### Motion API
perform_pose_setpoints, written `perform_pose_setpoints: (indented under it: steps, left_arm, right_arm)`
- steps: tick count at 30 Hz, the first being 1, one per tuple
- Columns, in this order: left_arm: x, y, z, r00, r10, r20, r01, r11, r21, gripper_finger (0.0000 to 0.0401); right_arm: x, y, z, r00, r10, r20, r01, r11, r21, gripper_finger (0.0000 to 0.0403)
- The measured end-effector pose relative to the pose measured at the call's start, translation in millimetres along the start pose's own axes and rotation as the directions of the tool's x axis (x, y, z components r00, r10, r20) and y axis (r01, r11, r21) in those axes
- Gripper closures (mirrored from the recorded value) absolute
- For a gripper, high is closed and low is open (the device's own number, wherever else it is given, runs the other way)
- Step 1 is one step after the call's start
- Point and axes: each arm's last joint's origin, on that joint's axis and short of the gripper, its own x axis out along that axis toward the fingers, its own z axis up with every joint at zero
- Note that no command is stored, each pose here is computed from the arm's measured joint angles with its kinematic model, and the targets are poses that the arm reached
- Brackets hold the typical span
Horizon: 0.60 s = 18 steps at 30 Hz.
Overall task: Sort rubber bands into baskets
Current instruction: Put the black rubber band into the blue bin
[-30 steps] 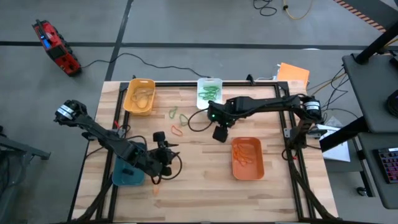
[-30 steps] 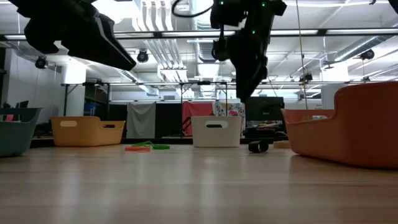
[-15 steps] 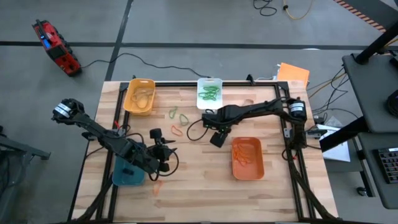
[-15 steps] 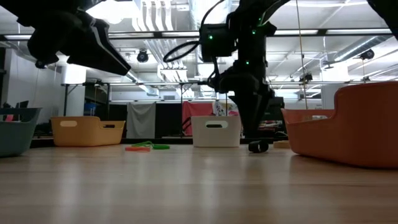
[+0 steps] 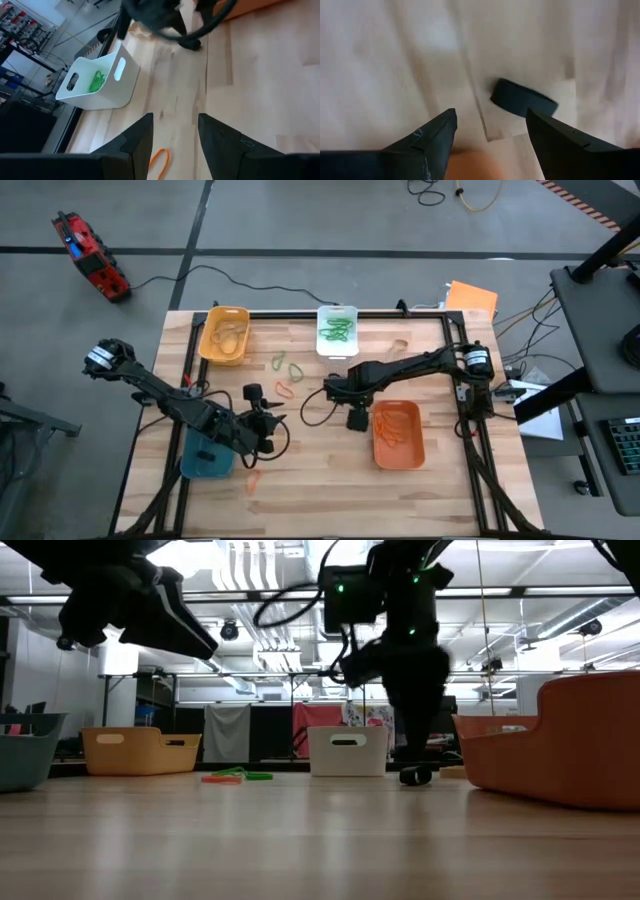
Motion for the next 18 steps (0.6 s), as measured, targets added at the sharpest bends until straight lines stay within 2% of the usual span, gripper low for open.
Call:
perform_pose_setpoints:
  steps: [3,6,8,11,18]
  left_arm:
    - [2,2,1,1.0,0.006,0.002,-0.006,1.0,-0.004,0.026]
    - [2,2,4,1.0,0.005,0.023,-0.004,1.0,-0.029,0.0261]
    - [1,1,5,1.0,0.003,0.028,-0.003,0.999,-0.034,0.0264]
    - [1,1,5,1.0,-0.004,0.03,0.005,0.999,-0.037,0.027]
    - [2,1,4,1.0,-0.005,0.029,0.006,0.999,-0.034,0.0278]
  right_arm:
    - [-7,3,0,0.999,-0.029,0.031,0.036,0.966,-0.255,0.0171]
    - [-4,2,0,0.996,-0.078,0.04,0.087,0.891,-0.445,0.0176]
    - [1,2,4,0.993,-0.102,0.06,0.118,0.863,-0.491,0.0179]
    - [8,3,5,0.994,-0.101,0.042,0.108,0.841,-0.53,0.0184]
    - [24,5,7,0.994,-0.111,0.002,0.095,0.844,-0.527,0.0202]
